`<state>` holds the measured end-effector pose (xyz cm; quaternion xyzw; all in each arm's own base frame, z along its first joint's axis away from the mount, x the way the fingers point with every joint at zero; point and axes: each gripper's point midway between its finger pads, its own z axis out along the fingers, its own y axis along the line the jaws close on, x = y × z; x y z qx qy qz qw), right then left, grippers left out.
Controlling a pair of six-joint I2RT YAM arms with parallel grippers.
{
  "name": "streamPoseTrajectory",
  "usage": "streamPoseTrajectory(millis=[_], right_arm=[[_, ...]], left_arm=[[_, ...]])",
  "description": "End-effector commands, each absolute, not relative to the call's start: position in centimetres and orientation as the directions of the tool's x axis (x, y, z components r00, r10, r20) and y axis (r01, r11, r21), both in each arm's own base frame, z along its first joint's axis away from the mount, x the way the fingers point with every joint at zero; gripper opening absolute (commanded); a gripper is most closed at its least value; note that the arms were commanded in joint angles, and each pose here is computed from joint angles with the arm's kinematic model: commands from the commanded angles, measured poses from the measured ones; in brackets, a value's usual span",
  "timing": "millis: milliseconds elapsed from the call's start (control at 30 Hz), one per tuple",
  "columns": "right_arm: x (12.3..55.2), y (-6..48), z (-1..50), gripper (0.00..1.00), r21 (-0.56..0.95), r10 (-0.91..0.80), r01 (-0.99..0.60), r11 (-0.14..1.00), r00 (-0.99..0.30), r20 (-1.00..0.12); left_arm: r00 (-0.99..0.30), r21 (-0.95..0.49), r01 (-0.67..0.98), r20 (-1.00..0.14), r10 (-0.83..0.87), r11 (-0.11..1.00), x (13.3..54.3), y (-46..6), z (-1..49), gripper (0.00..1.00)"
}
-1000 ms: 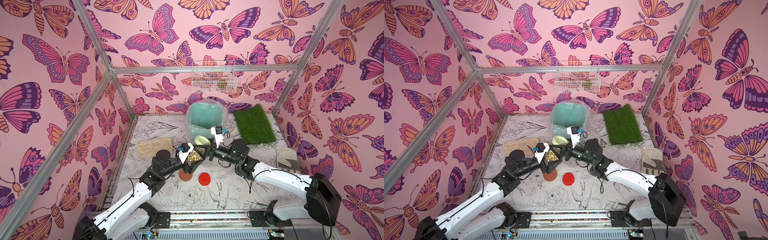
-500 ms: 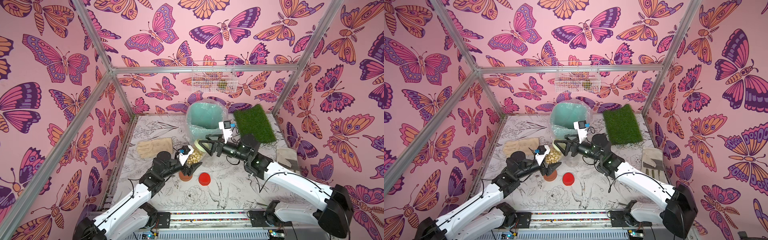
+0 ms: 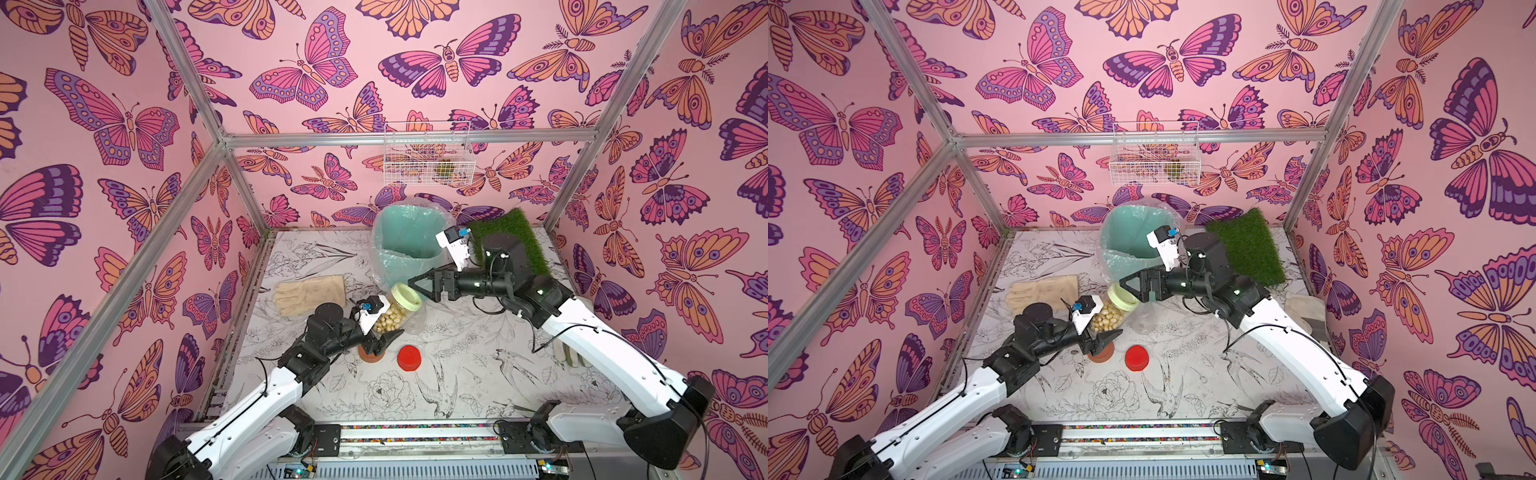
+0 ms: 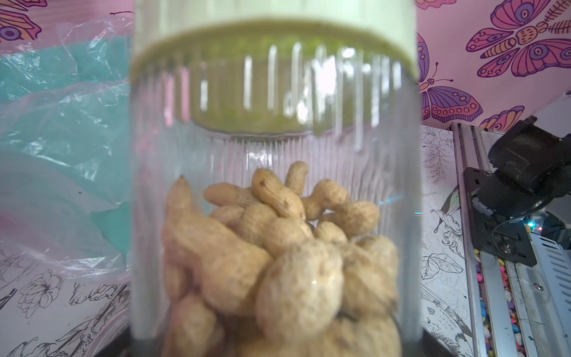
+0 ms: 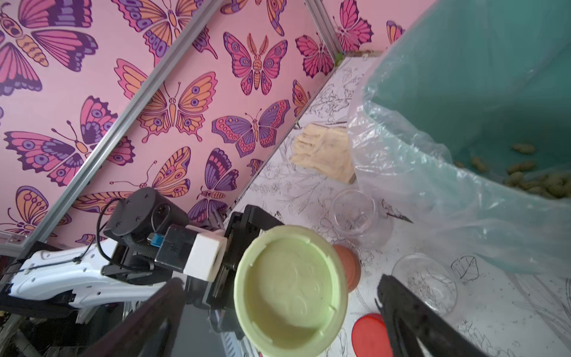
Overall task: Empty moldy peanuts from jars
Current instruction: Unscrew the lid from the jar.
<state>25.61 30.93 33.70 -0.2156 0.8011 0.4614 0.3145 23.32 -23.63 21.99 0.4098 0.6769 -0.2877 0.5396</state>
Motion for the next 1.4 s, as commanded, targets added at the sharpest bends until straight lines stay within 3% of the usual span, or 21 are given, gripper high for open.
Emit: streamPoseTrajectory(millis=[0,533,1367], right_arm=[[24.2,31.4,31.5,0.99,0.643,-0.172,-0.61,0.462,-0.773,-0.61],[24.1,33.5,31.6,0.99,0.695,-0.216,-0.61,0.38,-0.789,-0.575],[23.6,33.5,30.7,0.91,0.599,-0.311,-0.693,0.401,-0.718,-0.623]], left_arm=[[0.055,0.133,0.875,-0.983,0.176,0.466,23.1,-24.1,26.5,0.0],[0.062,0.136,0.882,-0.983,0.175,0.451,22.8,-24.3,26.4,0.0],[0.048,0.119,0.886,-0.985,0.168,0.448,22.7,-24.3,26.4,0.0]])
